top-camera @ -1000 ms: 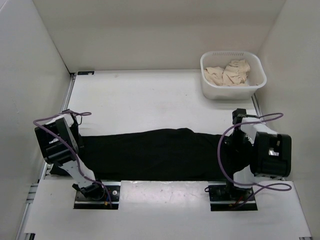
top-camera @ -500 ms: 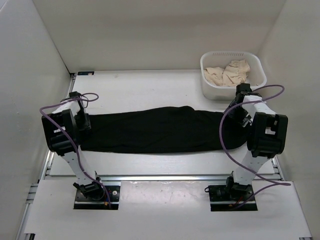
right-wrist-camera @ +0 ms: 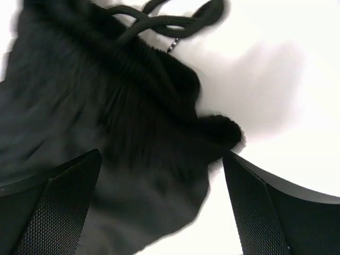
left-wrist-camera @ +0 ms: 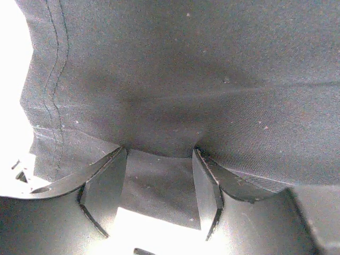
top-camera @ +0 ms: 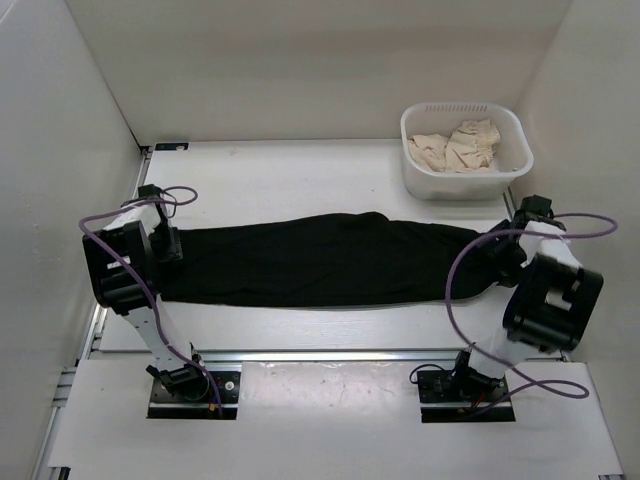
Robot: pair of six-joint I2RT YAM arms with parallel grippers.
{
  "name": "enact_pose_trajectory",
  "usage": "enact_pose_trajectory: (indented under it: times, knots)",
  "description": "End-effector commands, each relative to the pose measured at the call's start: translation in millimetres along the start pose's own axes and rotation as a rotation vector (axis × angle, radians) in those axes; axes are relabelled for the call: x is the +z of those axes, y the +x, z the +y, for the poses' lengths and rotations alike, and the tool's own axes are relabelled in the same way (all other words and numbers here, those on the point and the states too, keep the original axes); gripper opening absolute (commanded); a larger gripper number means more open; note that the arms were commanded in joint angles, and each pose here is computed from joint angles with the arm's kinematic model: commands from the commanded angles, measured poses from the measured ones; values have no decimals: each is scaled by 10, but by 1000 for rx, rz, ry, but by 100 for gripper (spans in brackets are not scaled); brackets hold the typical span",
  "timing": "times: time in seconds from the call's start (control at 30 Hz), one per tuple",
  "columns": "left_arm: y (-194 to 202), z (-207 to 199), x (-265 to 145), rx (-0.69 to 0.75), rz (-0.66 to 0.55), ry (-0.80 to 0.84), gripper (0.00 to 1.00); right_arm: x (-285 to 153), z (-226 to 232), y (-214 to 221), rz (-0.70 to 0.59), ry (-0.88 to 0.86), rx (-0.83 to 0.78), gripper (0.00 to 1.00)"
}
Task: Fold and stack the trousers
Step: Fold the trousers
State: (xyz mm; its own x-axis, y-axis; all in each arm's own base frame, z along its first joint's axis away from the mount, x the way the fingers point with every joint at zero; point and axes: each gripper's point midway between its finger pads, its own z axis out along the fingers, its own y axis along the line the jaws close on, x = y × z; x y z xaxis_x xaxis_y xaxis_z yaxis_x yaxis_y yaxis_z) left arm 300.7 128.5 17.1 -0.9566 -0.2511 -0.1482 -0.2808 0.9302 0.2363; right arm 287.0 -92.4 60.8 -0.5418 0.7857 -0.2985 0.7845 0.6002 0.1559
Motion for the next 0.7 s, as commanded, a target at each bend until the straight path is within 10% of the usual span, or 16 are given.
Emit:
enact_pose_trajectory:
  times: [0.0,0.17,0.33,0.5,0.67]
  knots:
    - [176,-126,48,0,45,47,65,346,295,-57,52,-129,23,99]
    - [203,-94,-7,-1,41,36,66,696,394,75,125,-167,89,91]
    - [214,-53,-87,-3,33,24,66,758,188,137,105,-115,129,1]
    - [184,-222,-150,60,20,23,67,321,-138,-342,-103,101,32,0]
    - [140,-417,-154,128,21,21,67,-629,532,-505,-457,167,-304,0]
